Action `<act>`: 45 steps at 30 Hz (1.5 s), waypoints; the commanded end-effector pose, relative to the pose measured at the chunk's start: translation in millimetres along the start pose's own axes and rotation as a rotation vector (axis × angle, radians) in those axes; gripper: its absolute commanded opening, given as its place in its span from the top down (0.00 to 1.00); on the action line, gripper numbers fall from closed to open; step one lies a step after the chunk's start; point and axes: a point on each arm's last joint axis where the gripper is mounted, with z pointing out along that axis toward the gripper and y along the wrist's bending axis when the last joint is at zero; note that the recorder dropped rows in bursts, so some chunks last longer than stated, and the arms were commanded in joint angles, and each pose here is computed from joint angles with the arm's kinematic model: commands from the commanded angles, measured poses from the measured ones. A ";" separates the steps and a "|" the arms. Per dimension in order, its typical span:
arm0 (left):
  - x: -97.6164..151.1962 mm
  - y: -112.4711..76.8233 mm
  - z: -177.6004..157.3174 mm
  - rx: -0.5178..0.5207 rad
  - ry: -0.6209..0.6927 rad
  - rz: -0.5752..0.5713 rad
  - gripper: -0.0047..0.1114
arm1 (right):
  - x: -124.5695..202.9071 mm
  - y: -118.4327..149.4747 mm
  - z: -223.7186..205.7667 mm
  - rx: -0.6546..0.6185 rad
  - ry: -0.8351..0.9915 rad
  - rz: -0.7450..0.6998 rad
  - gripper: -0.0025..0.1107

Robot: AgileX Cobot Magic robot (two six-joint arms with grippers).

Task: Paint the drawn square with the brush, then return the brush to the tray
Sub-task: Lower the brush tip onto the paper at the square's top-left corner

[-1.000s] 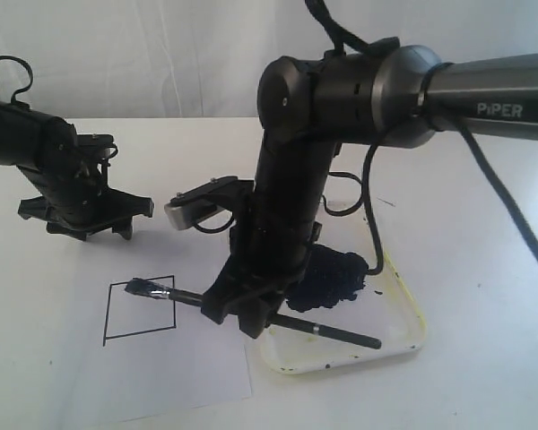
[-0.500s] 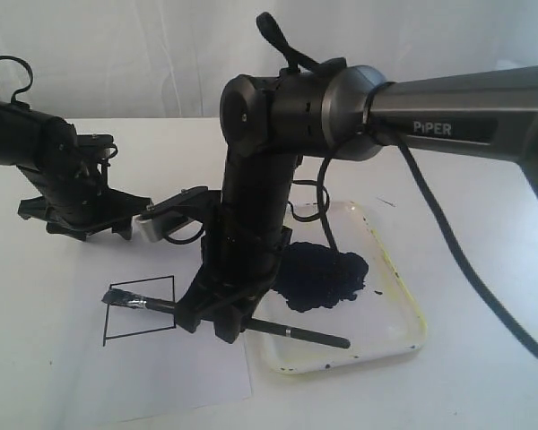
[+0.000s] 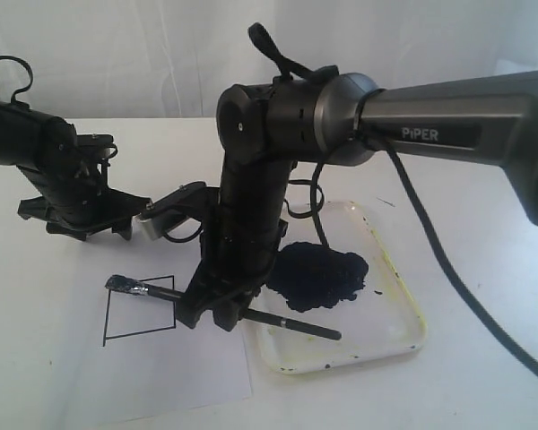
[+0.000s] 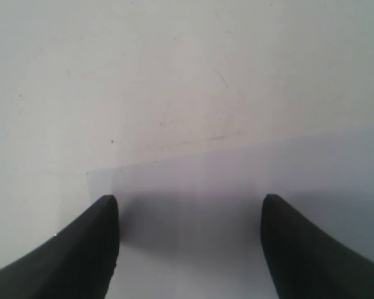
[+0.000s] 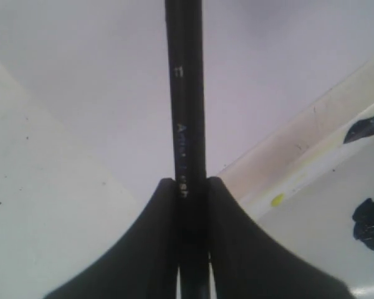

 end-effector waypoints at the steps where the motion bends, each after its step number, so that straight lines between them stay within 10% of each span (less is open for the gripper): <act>1: 9.2 1.7 6.0 -0.025 0.071 0.004 0.37 | -1.8 -0.5 4.1 -0.003 -0.001 -0.007 0.98; 45: 9.2 1.7 6.0 -0.025 0.071 0.004 0.37 | -2.0 -2.6 14.3 -0.011 0.018 0.011 0.98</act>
